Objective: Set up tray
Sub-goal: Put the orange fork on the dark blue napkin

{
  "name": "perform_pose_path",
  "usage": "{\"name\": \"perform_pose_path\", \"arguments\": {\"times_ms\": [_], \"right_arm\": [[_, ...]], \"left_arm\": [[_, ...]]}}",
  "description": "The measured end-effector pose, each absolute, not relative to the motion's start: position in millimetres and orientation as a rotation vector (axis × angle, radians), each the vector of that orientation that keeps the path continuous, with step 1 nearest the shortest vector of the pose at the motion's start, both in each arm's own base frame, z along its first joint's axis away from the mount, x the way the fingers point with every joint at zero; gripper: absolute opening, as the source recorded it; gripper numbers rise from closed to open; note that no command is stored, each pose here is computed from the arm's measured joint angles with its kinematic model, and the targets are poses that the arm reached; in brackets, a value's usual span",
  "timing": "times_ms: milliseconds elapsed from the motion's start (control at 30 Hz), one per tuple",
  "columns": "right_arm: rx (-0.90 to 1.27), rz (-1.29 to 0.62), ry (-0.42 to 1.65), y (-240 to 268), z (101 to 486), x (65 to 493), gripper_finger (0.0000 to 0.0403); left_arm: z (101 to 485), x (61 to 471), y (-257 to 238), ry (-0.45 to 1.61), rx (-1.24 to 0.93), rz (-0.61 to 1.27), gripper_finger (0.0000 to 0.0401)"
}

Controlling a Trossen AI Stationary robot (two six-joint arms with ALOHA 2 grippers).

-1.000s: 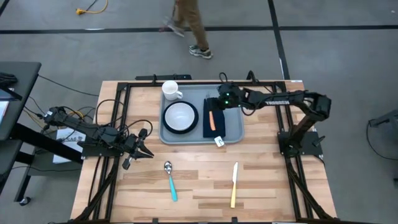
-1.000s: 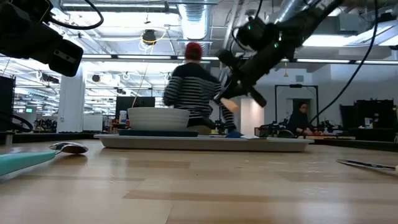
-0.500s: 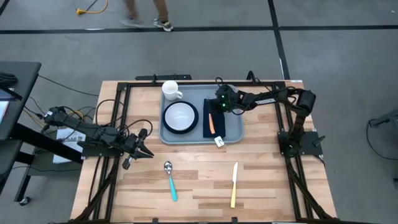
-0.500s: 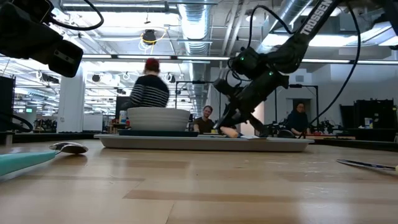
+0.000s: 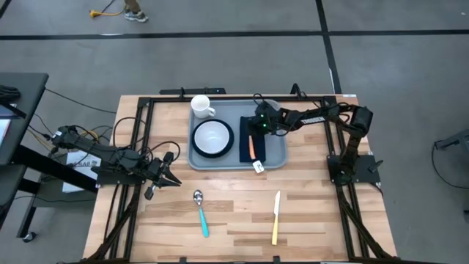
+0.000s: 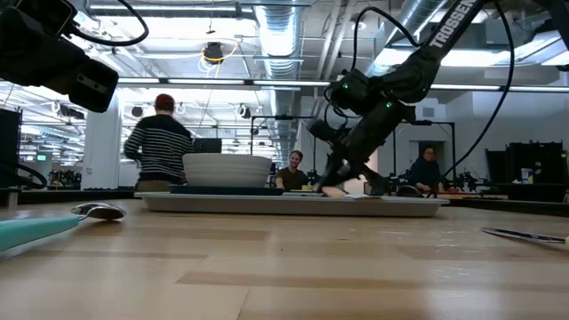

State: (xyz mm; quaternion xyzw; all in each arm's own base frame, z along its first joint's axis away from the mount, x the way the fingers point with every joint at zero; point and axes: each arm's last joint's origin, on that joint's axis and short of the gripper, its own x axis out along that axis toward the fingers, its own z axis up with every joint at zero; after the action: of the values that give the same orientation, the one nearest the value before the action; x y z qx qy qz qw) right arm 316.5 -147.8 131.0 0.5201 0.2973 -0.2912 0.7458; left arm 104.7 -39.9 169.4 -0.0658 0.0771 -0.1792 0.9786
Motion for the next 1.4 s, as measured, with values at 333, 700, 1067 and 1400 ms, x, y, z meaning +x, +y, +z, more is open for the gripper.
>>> {"name": "perform_pose_path", "arguments": {"times_ms": [333,700,1067,1400], "right_arm": [[1.139,-0.694,0.681,-147.4,128.1,312.9,0.0000],[1.170,-0.716,0.722,-141.9,124.4,312.0,0.0014],[1.184,-0.710,0.723,-141.7,124.2,312.1,0.0019],[1.143,-0.682,0.712,-144.2,130.5,316.0,0.0019]], "left_arm": [[169.4,104.7,-39.9,0.156,-0.136,-0.361,0.0025],[169.3,104.7,-39.9,0.156,-0.136,-0.361,0.0025],[169.3,104.7,-39.9,0.156,-0.136,-0.361,0.0025],[168.8,104.6,-39.9,0.161,-0.136,-0.360,0.0025]]}}
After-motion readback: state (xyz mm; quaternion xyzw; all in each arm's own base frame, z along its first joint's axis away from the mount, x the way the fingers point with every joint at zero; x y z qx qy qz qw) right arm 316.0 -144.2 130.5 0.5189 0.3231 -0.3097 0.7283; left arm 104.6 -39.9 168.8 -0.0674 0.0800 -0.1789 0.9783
